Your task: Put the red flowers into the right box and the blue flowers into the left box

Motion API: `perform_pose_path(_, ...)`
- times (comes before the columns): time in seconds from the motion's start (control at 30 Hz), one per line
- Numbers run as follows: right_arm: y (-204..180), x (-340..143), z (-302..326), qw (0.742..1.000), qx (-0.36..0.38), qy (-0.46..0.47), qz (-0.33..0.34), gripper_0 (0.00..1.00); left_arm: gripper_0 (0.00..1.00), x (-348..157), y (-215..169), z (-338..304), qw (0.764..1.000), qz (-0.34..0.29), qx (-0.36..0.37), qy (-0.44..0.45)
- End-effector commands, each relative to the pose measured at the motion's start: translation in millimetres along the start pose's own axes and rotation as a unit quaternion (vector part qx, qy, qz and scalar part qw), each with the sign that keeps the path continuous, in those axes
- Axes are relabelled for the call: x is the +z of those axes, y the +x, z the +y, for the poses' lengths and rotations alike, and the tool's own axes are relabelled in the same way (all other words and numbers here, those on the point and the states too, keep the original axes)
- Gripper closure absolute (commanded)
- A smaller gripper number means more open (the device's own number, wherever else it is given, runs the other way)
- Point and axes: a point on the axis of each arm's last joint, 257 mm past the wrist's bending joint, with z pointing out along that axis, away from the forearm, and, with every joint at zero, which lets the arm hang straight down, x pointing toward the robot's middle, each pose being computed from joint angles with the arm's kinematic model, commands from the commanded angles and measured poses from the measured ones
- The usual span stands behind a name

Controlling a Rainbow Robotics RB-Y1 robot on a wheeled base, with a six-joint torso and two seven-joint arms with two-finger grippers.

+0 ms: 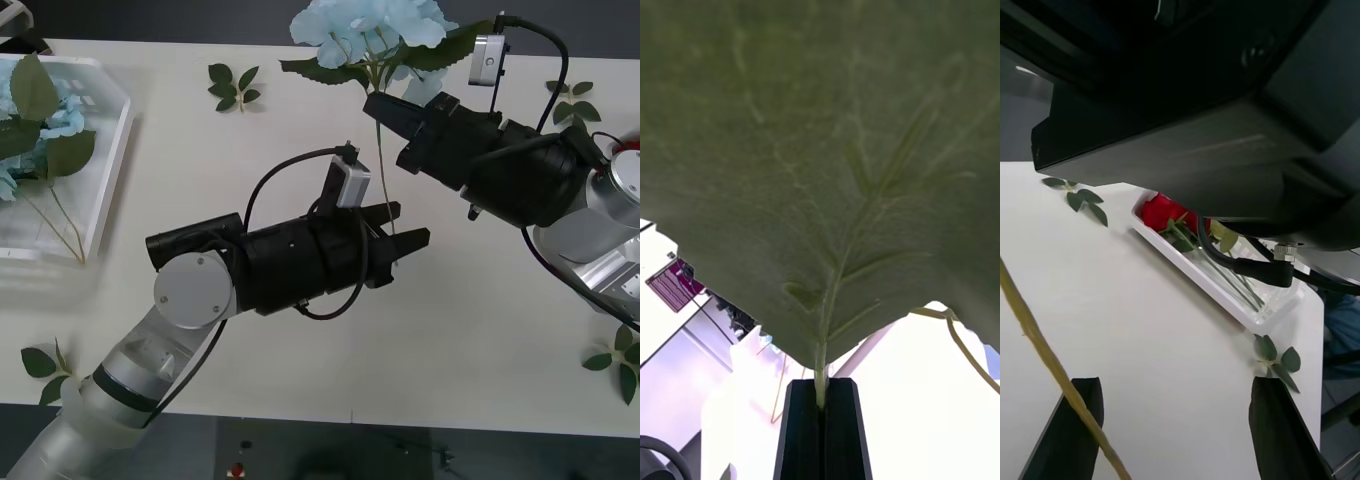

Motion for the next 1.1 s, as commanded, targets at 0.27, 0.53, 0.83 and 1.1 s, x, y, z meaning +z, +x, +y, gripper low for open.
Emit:
perform_pose_path(0.27,-11,7,21,1.0,-0.011,-0.027,-0.005,1.0,0.75,30,-47,-2,0.998,-0.044,0.033,-0.002)
perform_pose_path(0.53,-11,7,21,1.0,-0.011,-0.027,-0.005,1.0,1.0,30,-48,4,0.998,-0.048,0.027,-0.01)
perform_pose_path(0.83,-11,8,22,1.0,-0.005,-0.029,-0.006,1.0,1.0,23,-44,9,0.999,-0.047,0.014,-0.011)
perform_pose_path(1.1,-12,6,20,1.0,0.002,-0.025,-0.009,0.0,1.0,8,-49,18,0.998,-0.057,-0.001,-0.016)
